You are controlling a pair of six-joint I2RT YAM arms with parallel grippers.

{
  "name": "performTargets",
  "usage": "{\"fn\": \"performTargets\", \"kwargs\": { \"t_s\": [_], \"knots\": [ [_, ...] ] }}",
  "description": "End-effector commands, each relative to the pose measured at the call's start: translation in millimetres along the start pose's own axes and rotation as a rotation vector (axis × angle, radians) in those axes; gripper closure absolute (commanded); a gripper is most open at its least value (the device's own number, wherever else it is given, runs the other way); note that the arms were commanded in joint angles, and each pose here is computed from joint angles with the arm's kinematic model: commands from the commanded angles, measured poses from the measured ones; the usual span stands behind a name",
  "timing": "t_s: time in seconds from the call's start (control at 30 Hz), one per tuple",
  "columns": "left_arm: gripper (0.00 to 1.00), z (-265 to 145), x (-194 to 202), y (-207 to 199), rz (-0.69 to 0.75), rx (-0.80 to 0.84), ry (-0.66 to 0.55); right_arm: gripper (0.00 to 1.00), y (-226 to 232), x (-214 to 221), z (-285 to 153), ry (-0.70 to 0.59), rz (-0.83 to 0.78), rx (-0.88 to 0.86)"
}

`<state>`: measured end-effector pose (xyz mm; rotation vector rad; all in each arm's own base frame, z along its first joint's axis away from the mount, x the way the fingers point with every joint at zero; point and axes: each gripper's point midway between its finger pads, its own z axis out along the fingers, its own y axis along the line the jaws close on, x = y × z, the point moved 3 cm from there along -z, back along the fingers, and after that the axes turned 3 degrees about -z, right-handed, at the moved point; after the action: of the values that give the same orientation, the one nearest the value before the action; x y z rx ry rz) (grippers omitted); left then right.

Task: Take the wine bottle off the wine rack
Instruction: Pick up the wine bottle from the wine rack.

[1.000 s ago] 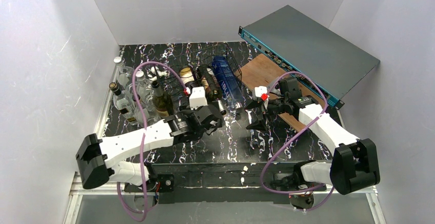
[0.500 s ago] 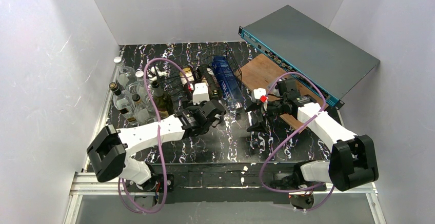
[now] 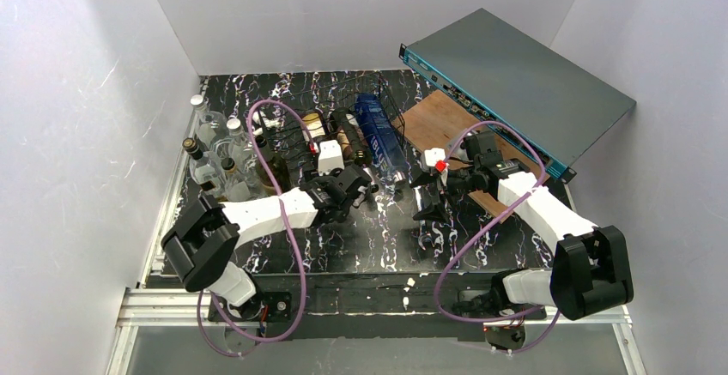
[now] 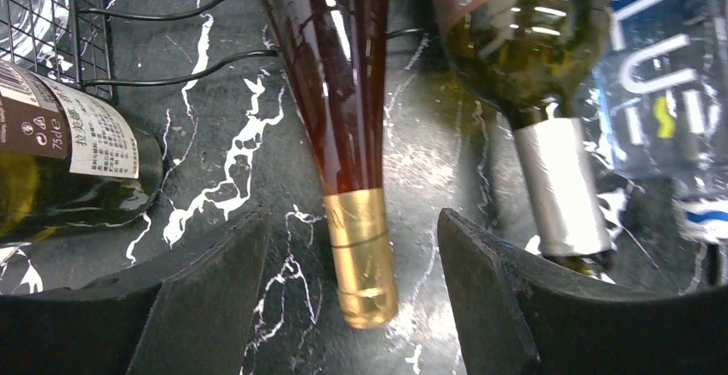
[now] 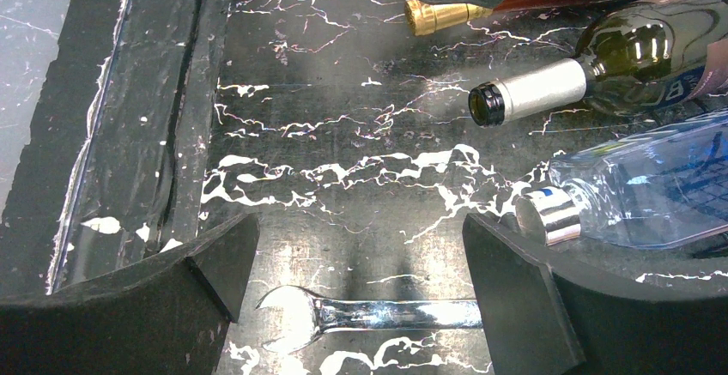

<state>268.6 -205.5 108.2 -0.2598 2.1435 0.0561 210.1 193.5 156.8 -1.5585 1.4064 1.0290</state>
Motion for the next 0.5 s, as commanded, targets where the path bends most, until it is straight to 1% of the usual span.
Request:
{"fn": "performTargets", "kwargs": {
  "t_s": [0.0,0.27,0.47],
  "knots": [
    [0.32,15.6,-4.0,7.9,-0.042,-0.041,-0.062,0.02,-1.2,-1.5,-1.3,-0.003,0.0,-0.004],
    [0.36,34.7,3.2,1.0,-0.039,-0.021,-0.061,0.02,-1.1,0.7,-0.7,0.002,0.003,-0.007],
    [0.4,45.6,8.9,5.6,-0.047,-0.051,-0.051,0.02,-0.4,3.0,-0.4,0.009,0.003,-0.018]
  ]
}}
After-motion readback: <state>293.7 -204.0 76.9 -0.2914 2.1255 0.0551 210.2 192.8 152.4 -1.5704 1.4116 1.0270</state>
